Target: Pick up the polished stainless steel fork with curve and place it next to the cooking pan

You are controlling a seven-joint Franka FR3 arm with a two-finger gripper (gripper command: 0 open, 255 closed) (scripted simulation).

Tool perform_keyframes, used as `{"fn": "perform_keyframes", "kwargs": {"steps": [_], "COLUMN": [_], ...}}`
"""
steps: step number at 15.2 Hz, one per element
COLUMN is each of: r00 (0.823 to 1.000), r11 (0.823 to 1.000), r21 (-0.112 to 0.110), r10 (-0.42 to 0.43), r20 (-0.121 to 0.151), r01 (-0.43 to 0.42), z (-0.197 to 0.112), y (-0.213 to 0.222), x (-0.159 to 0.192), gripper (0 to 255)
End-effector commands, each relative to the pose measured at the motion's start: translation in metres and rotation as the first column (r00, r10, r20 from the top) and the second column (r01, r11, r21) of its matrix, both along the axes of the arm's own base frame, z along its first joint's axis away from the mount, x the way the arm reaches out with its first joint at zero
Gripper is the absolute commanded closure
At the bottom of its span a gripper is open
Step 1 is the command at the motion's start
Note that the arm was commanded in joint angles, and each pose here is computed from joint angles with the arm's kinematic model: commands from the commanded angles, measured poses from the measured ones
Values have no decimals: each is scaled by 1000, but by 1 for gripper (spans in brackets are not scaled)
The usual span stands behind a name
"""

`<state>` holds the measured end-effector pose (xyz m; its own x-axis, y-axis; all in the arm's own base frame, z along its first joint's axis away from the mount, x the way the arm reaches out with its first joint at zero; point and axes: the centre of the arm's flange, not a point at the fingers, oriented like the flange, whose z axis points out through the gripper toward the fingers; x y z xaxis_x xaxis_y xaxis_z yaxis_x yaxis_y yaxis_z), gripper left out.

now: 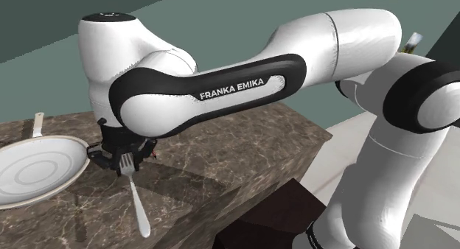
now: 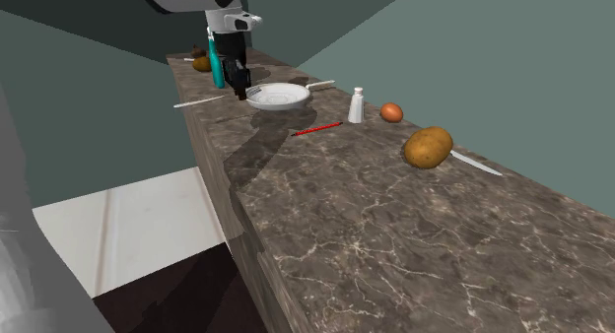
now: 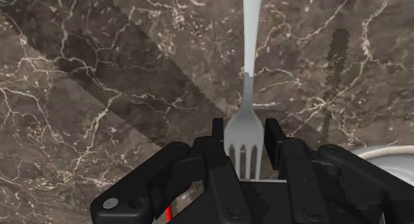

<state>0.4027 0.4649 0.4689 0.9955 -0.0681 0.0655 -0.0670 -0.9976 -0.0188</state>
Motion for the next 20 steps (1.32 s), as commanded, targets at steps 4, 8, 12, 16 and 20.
{"fn": "perform_keyframes", "kwargs": {"steps": [4,8,12,16,20], "r00": [1000,1000,1000,1000,1000], "r11": [1000,1000,1000,1000,1000], "r21": [0,0,0,0,0], "r10": [-2,-2,-2,-2,-2], "r20": [0,0,0,0,0], "r01": [2,2,2,2,2], "z": [0,-11,-32,-53,-74], "y": [64,89,89,89,89], "x": [-22,-30,-30,-30,-30], "gripper": [255,255,255,255,255]}}
